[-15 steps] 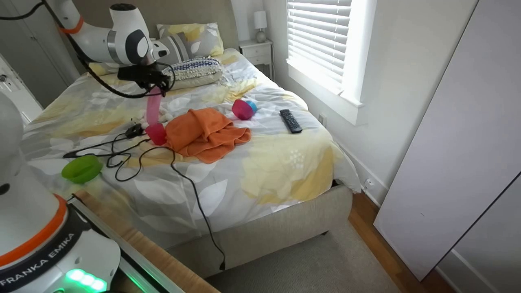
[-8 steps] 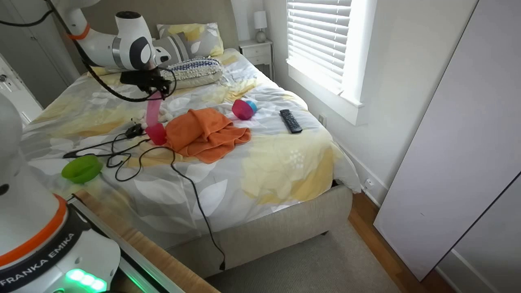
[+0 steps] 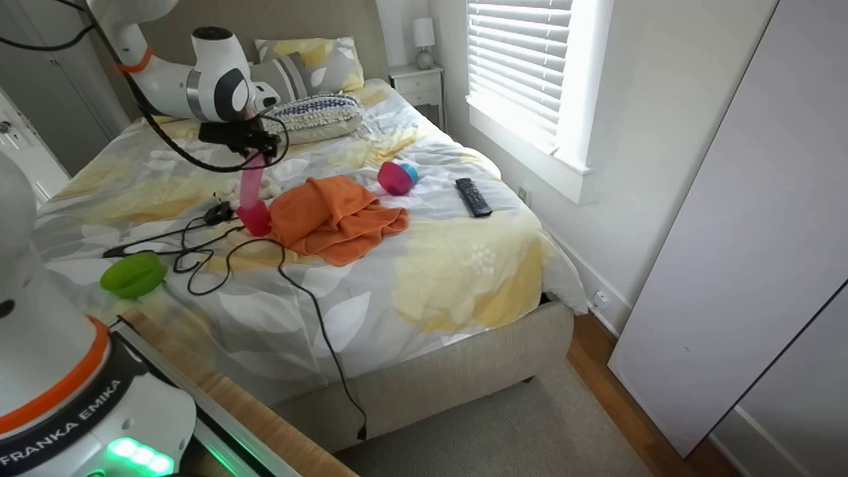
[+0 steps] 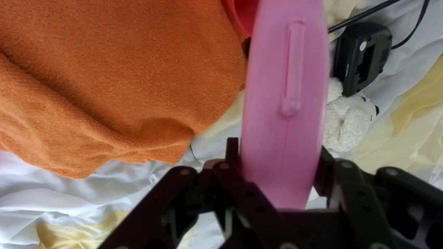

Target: Put the pink thing into the cup

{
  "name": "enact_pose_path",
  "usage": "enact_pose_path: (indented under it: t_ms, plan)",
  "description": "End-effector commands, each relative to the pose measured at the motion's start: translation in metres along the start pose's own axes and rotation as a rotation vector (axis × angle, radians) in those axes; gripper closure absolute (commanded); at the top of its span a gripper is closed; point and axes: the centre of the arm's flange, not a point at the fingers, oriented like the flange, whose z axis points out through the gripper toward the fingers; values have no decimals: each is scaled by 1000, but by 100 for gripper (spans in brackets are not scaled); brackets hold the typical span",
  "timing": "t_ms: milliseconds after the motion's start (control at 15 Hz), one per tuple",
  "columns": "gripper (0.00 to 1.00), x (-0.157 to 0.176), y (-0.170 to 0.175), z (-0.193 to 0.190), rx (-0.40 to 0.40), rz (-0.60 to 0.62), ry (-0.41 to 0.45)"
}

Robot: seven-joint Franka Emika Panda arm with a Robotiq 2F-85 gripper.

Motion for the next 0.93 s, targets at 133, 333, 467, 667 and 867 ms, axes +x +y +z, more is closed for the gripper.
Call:
enact_pose_path:
  t_ms: [133,333,467,667,867]
  plan:
    - [76,-13,-2,31,-10,9,38]
    - [76,-19,-4,40,-15,-9,61]
    - [76,-24,-4,47,-21,-20,73]
    - [76,-35,-4,58,-22,-66,94]
    - [76,-45,-4,69,0,-97,99]
